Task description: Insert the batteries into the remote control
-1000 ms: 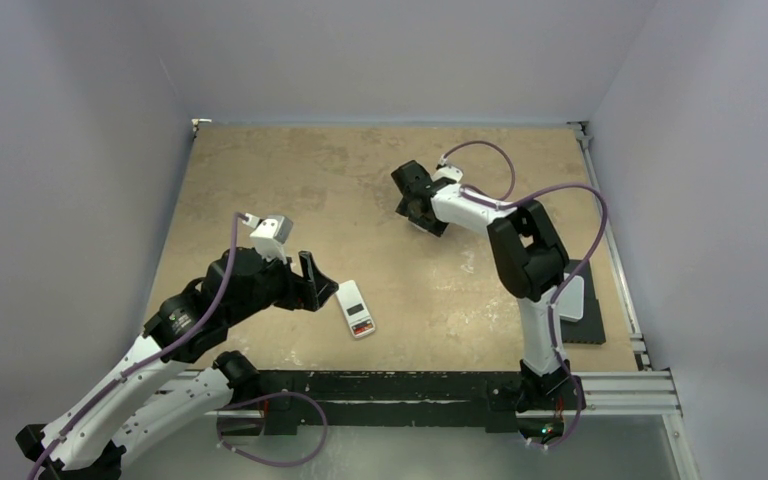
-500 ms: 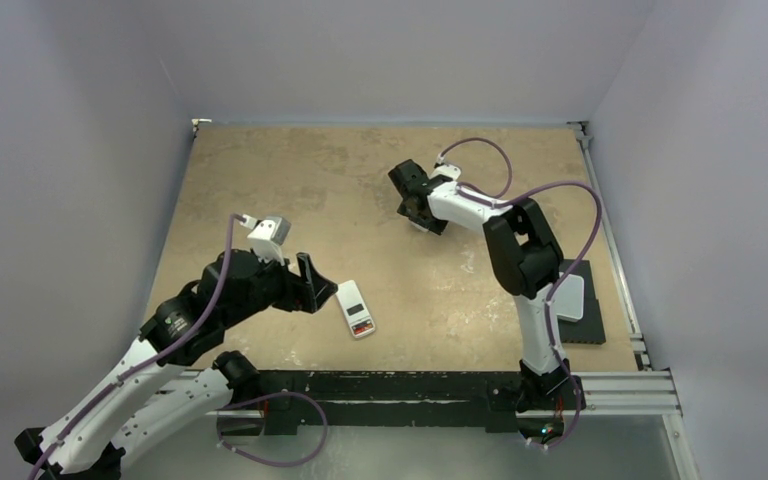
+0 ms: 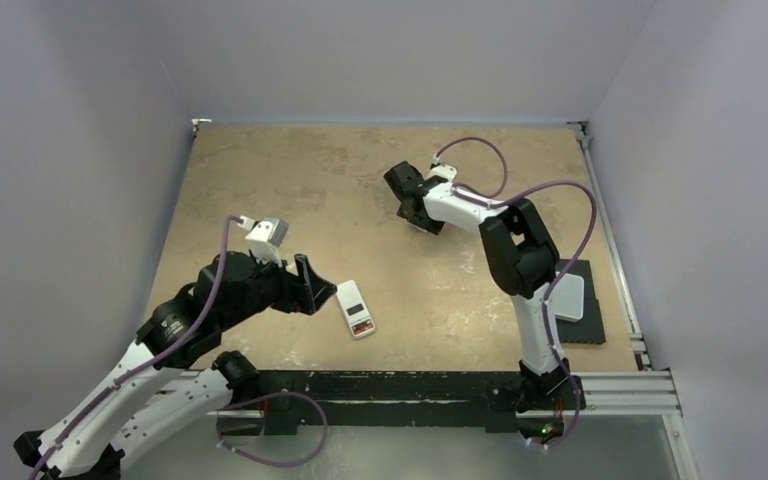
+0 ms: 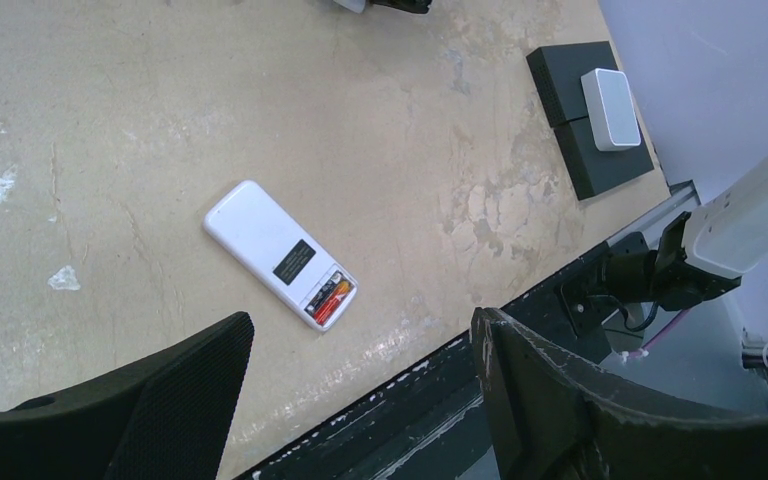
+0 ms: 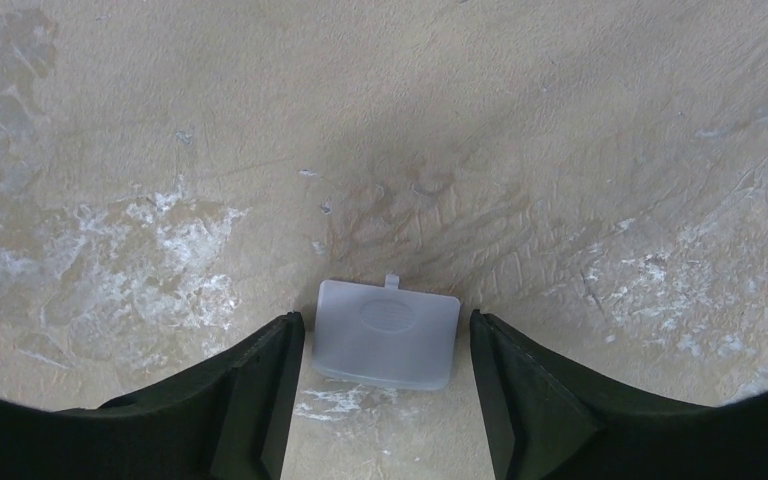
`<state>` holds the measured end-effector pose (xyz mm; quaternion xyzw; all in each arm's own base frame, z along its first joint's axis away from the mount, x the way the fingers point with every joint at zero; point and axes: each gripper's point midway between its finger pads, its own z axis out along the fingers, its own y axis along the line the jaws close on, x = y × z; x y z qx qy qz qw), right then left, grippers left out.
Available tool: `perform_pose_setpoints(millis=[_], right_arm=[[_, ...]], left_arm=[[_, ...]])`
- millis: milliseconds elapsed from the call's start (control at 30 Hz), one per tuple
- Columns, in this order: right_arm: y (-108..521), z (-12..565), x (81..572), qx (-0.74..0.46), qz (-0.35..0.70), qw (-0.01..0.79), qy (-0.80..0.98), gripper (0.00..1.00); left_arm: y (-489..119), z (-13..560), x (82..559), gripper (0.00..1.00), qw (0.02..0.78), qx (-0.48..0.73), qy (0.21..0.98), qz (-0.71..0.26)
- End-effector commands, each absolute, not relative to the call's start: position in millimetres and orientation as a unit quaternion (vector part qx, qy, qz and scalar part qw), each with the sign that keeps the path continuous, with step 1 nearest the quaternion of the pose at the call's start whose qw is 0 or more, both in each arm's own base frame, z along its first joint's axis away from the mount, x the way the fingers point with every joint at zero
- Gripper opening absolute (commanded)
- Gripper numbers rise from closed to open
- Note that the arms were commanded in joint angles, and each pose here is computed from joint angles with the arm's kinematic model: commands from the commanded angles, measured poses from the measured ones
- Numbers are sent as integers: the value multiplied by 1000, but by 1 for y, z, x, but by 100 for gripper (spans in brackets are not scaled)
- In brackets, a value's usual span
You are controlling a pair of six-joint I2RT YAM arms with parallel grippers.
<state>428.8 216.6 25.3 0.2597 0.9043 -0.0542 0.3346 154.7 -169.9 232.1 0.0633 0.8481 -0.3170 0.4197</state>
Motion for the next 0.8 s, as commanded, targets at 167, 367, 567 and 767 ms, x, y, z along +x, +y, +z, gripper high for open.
perform_pose_setpoints(millis=[167,367,567,767], right_arm=[[233,3,410,257,-50,299,918,65],[239,8,409,253,-38,300,919,52],[236,16,403,235,-24,306,922,33],[235,33,390,190,-10,319,928,26]], left_arm=[[-173,242,155,81,436,77,834,-329],[-173,240,156,81,435,77,836,-326],[-173,239,157,81,433,74,838,-324],[-173,234,159,81,428,70,844,-317]])
